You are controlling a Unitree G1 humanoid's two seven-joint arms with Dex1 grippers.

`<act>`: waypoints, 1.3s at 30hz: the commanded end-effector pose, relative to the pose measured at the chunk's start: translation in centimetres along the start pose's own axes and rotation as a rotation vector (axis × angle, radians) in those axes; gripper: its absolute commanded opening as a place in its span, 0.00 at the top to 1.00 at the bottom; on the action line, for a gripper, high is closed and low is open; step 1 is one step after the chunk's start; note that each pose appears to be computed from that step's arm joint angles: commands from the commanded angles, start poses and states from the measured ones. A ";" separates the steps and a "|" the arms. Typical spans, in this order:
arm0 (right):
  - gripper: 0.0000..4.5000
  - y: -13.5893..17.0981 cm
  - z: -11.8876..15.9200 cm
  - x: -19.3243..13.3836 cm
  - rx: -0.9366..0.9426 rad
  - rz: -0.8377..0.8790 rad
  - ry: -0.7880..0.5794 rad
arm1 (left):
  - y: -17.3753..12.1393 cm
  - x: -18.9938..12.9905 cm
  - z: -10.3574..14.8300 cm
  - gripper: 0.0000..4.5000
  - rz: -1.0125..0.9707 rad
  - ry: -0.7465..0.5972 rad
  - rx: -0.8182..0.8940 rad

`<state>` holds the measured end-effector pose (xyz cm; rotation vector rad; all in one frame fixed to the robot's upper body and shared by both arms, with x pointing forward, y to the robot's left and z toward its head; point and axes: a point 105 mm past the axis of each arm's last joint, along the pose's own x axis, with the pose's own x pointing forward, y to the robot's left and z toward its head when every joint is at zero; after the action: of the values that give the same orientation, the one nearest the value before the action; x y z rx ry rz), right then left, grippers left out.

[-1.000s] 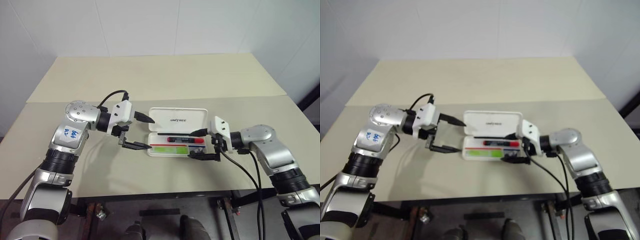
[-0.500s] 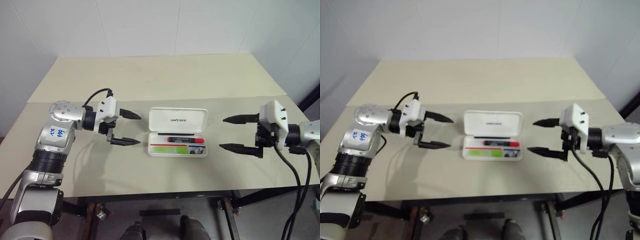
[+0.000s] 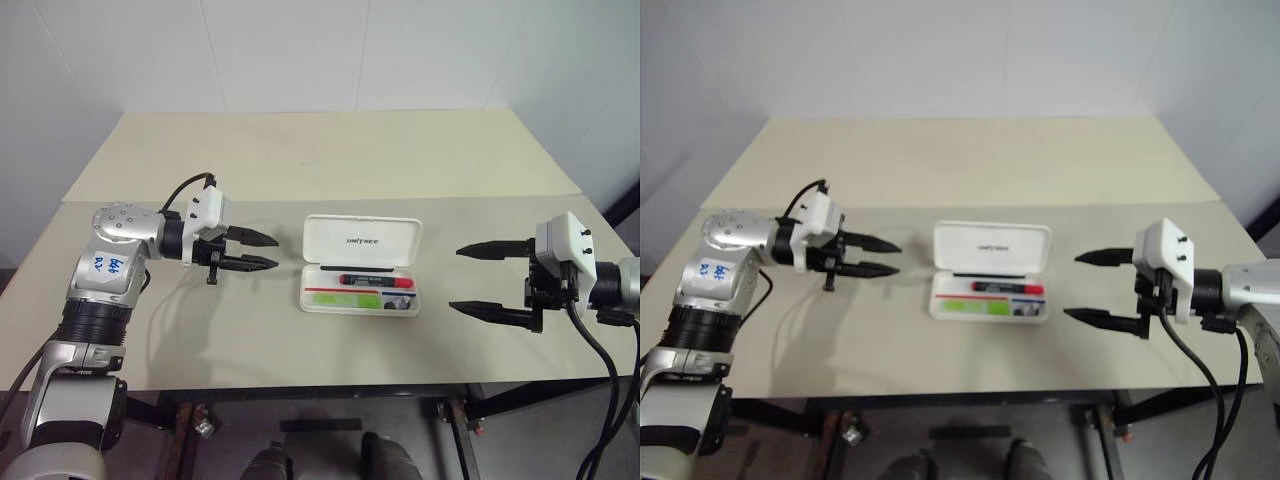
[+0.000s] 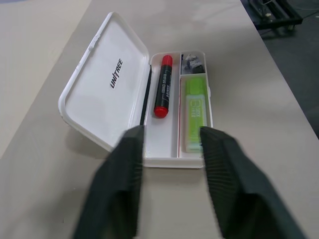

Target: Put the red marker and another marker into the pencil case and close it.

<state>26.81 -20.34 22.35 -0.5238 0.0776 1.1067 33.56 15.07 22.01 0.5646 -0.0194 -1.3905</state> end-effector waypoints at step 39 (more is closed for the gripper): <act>0.00 -1.7 1.4 2.0 0.023 -0.168 -0.162 | 6.6 8.8 -0.9 1.00 0.272 -0.011 -0.047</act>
<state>29.38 -19.23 22.63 -0.3917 -0.0449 0.9704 41.83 8.47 19.20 0.4530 -0.0128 -1.0990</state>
